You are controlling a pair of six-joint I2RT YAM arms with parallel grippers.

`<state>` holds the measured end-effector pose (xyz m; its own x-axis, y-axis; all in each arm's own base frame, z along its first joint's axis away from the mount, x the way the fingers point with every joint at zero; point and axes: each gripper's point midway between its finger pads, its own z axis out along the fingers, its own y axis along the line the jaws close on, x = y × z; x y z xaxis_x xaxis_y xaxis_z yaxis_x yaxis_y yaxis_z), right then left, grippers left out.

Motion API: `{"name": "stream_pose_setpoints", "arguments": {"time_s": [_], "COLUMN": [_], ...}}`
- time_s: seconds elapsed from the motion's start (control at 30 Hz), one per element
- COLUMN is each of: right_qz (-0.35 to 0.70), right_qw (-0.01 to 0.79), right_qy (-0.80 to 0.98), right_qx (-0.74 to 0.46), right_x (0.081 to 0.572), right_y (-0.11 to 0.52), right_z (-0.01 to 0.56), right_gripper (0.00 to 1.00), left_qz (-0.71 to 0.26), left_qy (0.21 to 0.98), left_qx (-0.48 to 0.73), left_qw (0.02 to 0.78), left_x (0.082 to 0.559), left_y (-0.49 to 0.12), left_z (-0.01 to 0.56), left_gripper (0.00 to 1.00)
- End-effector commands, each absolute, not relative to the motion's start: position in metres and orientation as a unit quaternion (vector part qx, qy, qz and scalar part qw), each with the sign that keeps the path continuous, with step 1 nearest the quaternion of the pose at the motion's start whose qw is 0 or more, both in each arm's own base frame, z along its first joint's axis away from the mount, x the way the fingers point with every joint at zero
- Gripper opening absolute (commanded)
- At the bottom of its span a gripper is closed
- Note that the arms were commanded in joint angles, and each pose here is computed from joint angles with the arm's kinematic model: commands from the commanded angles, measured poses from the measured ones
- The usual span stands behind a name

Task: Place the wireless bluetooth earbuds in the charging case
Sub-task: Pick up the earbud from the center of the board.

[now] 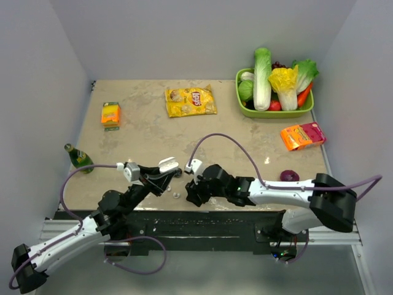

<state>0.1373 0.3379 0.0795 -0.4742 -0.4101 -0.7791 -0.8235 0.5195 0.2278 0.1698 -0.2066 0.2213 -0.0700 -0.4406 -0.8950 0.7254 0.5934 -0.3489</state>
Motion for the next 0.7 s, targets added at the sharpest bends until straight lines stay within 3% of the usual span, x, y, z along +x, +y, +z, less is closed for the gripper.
{"name": "stream_pose_setpoints", "arguments": {"time_s": [0.0, 0.67], "right_qz": [0.373, 0.385], "right_qw": [0.354, 0.337], "right_qy": [0.747, 0.730], "right_qx": [-0.421, -0.453], "right_x": [0.133, 0.138], "right_y": [0.385, 0.426], "right_z": [0.104, 0.075], "right_gripper": [0.56, 0.48], "left_qz": [-0.400, -0.332], "left_qy": [0.624, 0.669], "left_qx": [0.101, 0.004], "left_qw": [0.663, 0.665], "left_x": [0.179, 0.201], "left_y": [-0.197, -0.163], "left_z": [0.186, 0.173], "left_gripper": [0.00, 0.00]}}
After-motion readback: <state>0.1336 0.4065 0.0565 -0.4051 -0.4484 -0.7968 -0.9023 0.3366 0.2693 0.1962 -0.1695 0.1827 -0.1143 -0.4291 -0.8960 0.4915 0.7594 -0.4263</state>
